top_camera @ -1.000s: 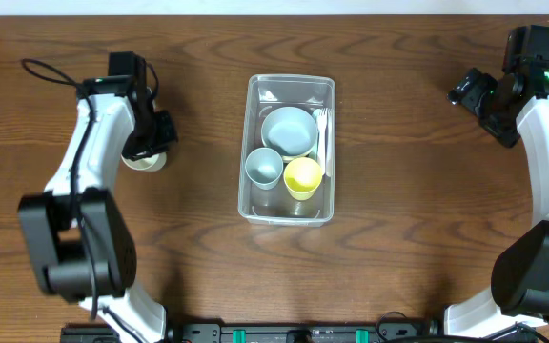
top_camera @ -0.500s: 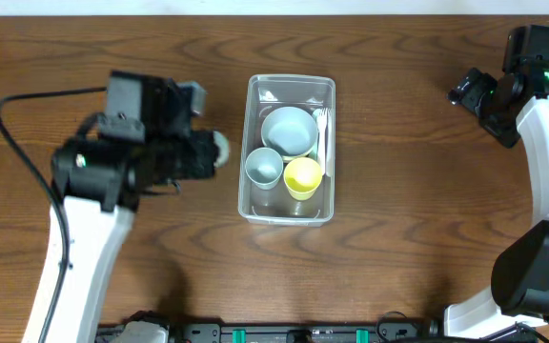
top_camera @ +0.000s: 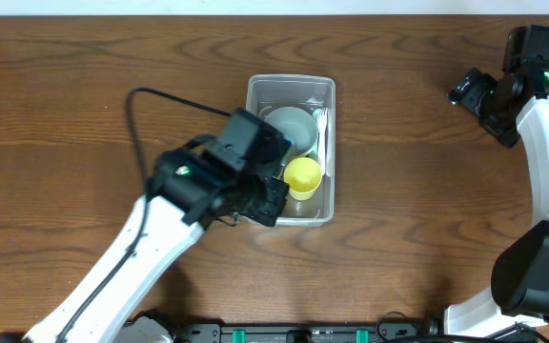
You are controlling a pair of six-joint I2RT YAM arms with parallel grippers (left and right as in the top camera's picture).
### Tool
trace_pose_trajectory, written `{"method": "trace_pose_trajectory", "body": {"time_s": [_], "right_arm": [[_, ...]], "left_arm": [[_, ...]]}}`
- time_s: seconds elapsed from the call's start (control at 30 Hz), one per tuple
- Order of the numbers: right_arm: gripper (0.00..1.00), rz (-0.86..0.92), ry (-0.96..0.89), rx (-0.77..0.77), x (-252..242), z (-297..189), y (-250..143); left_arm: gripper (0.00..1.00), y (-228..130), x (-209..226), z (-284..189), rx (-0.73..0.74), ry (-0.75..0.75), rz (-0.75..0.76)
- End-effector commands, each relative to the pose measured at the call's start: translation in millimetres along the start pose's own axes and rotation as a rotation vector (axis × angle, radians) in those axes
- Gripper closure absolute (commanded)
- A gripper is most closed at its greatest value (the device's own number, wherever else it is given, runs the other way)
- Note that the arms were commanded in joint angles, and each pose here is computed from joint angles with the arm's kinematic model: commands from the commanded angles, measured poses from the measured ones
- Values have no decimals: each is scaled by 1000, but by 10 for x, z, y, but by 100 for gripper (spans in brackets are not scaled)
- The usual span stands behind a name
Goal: Pack container
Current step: 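Carry the white cup with the left gripper into the container and release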
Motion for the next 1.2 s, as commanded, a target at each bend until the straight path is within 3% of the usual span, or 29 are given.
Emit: {"method": "trace_pose_trajectory", "body": {"time_s": [0.0, 0.3, 0.57, 0.8, 1.17], "right_arm": [[1, 11, -5, 2, -7, 9, -8], [1, 11, -5, 2, -7, 8, -9], [1, 11, -5, 2, -7, 9, -8], [1, 11, -5, 1, -6, 9, -8], [1, 11, -5, 2, -7, 9, -8]], "left_arm": [[94, 4, 81, 274, 57, 86, 32], [94, 31, 64, 795, 172, 110, 48], [94, 13, 80, 890, 202, 119, 45], [71, 11, 77, 890, 202, 119, 46], [70, 11, 77, 887, 202, 119, 45]]}}
Point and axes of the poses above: each gripper's point midway between its finger pads, its own z axis out along the fingers, its own x axis along the line the jaws close on, y = z × x, the point moved 3 cm from there along -z, back along the fingers, and after that the axes turned 4 degrees about -z, right-handed, at the moved point
